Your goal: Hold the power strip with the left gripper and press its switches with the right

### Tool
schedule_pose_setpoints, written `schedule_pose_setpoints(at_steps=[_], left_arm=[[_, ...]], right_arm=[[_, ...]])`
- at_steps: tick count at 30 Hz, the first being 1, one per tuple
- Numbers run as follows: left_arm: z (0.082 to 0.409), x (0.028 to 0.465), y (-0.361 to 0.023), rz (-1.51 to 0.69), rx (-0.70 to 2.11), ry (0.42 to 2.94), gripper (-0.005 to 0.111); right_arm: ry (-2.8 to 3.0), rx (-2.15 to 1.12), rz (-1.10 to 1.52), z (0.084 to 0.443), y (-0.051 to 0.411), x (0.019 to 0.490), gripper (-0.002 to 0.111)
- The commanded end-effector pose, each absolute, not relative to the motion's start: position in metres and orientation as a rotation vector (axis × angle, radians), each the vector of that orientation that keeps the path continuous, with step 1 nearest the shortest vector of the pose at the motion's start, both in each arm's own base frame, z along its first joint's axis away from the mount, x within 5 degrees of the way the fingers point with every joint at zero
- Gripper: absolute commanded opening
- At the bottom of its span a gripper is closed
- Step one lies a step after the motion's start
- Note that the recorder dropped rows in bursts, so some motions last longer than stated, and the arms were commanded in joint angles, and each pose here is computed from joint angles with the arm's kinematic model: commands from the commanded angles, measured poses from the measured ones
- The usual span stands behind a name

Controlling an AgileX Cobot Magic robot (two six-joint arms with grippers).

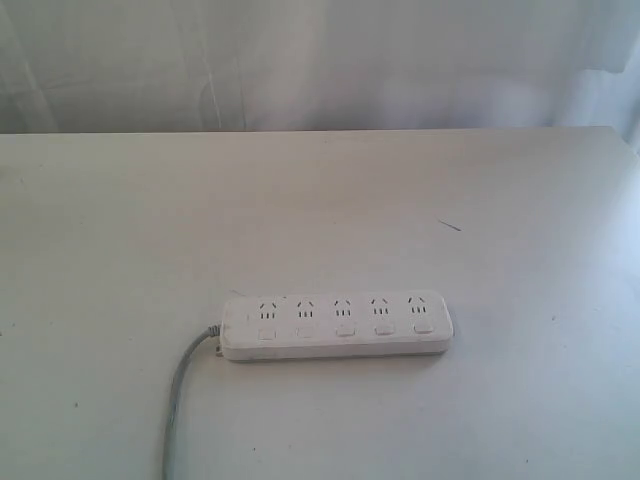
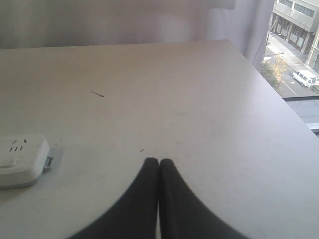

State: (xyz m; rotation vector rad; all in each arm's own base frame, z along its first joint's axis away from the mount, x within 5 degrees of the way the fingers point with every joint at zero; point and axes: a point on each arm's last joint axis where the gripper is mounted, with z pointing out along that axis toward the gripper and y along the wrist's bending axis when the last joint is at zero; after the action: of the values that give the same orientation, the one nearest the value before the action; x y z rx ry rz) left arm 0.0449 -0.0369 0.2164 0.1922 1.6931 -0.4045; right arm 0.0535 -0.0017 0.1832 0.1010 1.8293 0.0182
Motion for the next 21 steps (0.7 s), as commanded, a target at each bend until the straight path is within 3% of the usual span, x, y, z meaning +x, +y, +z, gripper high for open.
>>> schedule_pose_setpoints(at_steps=[1,7,10,21], left_arm=[[0.257,0.029,-0.047,-0.430,0.350,1.596,0.000],[0.293,0.006,-0.058,-0.481,0.483,1.533,0.000],[0.301,-0.015,-0.068,-0.586,0.601,1.632,0.000],[0.317,-0.027,-0.072,-0.744,0.511,1.639,0.000]], right_arm=[[1.823,0.104,0.026,0.182,-0.001,0.054,0.000],[1.823,0.104,0.026,0.182,-0.001,0.054,0.000],[1.823,0.104,0.026,0.182,-0.001,0.054,0.000],[1.823,0.104,0.026,0.182,-0.001,0.054,0.000]])
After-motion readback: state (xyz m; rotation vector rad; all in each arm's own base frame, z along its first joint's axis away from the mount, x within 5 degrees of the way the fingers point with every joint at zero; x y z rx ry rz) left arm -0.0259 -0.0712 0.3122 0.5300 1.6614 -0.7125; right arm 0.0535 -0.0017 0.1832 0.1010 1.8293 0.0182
